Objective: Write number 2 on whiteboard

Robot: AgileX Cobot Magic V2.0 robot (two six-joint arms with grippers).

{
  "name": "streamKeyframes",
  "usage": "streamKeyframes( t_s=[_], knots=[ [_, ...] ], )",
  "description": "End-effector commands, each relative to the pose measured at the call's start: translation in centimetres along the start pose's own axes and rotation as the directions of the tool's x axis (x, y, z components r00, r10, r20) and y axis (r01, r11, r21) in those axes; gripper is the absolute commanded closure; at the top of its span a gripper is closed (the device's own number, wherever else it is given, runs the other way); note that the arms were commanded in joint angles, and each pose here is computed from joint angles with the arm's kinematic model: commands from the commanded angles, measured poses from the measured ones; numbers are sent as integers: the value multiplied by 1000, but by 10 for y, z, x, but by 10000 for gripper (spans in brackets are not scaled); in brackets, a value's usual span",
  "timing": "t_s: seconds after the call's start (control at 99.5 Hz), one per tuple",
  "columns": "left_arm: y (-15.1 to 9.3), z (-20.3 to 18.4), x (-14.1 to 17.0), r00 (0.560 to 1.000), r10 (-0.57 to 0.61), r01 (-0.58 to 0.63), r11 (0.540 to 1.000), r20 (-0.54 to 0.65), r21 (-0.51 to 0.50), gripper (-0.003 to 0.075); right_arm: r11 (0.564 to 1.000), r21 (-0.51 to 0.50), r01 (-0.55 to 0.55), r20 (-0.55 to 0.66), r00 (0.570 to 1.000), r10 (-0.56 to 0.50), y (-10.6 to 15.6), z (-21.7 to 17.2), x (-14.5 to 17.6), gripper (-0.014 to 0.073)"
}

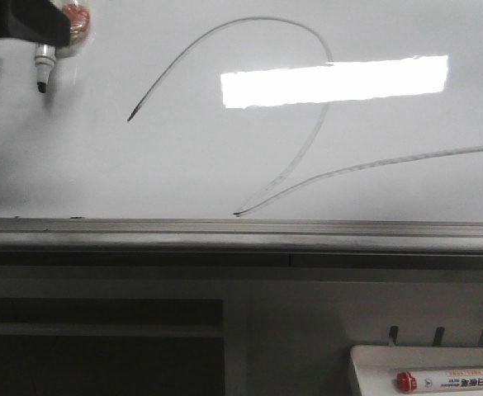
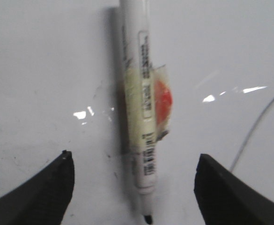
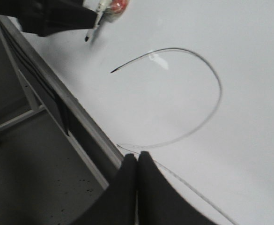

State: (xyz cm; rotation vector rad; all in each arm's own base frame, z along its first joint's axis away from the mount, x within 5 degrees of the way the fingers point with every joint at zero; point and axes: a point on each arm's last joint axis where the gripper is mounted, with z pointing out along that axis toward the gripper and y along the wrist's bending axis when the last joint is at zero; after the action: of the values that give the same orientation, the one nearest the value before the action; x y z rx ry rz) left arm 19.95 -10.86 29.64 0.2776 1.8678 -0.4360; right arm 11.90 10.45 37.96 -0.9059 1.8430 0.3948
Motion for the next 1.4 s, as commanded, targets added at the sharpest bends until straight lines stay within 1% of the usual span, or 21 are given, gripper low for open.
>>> streamKeyframes(
  t_s=[0.0, 0.08, 0.121, 0.141, 0.151, 0.211, 0.231, 0.251, 0.281, 0.291, 0.372, 0.442, 0.563, 0.693, 1.266, 1.307, 1.387],
  knots=[
    [-3, -35, -26, 989, -14, 9, 999, 150, 34, 255, 995, 100, 10, 90, 996, -19, -7, -21, -1, 657],
    [-4, -69, -26, 975, -9, -6, 998, 222, 67, 337, 984, 180, -10, 133, 991, -14, -10, -36, 17, 657],
    [-2, -88, -22, 964, -10, -12, 997, 266, 80, 400, 977, 211, -19, 176, 984, -19, -8, -44, 29, 657],
    [-2, -101, -20, 954, -13, -14, 996, 298, 91, 447, 973, 230, -23, 216, 976, -28, -7, -50, 36, 657],
    [-2, -100, -18, 957, -12, -15, 996, 290, 91, 447, 972, 234, -25, 226, 974, -30, -7, -50, 36, 657],
    [1, -125, -6, 938, -4, -36, 993, 346, 109, 569, 962, 269, -38, 316, 947, -51, -2, -60, 55, 657],
    [2, -134, 1, 931, 2, -47, 992, 365, 114, 629, 959, 279, -42, 345, 937, -60, -1, -62, 62, 657],
    [3, -136, 8, 931, 7, -53, 992, 364, 117, 660, 956, 290, -46, 376, 924, -69, 1, -64, 68, 657],
    [5, -146, 16, 918, 16, -68, 991, 396, 119, 736, 954, 294, -48, 396, 915, -76, 4, -64, 81, 657],
    [5, -147, 20, 919, 21, -72, 991, 394, 116, 743, 954, 295, -49, 401, 913, -77, 4, -65, 80, 657],
    [10, -161, 40, 890, 22, -83, 990, 455, 115, 741, 953, 298, -50, 416, 906, -83, 11, -60, 112, 657],
    [14, -168, 55, 873, 17, -86, 989, 488, 119, 741, 953, 300, -51, 425, 901, -86, 15, -55, 130, 657],
    [16, -174, 70, 852, 11, -89, 988, 523, 124, 741, 950, 308, -55, 464, 880, -99, 18, -52, 145, 657],
    [18, -174, 77, 849, 10, -90, 988, 529, 125, 741, 950, 307, -57, 466, 879, -98, 18, -51, 147, 657],
    [18, -172, 79, 852, 9, -87, 988, 523, 125, 741, 950, 307, -57, 466, 879, -98, 18, -51, 147, 657],
    [19, -170, 81, 855, 39, -110, 988, 518, 108, 741, 950, 307, -57, 466, 879, -98, 18, -51, 147, 657],
    [19, -167, 85, 835, 205, -250, 968, 510, 20, 741, 950, 307, -57, 466, 879, -98, 18, -51, 147, 657]
  ],
)
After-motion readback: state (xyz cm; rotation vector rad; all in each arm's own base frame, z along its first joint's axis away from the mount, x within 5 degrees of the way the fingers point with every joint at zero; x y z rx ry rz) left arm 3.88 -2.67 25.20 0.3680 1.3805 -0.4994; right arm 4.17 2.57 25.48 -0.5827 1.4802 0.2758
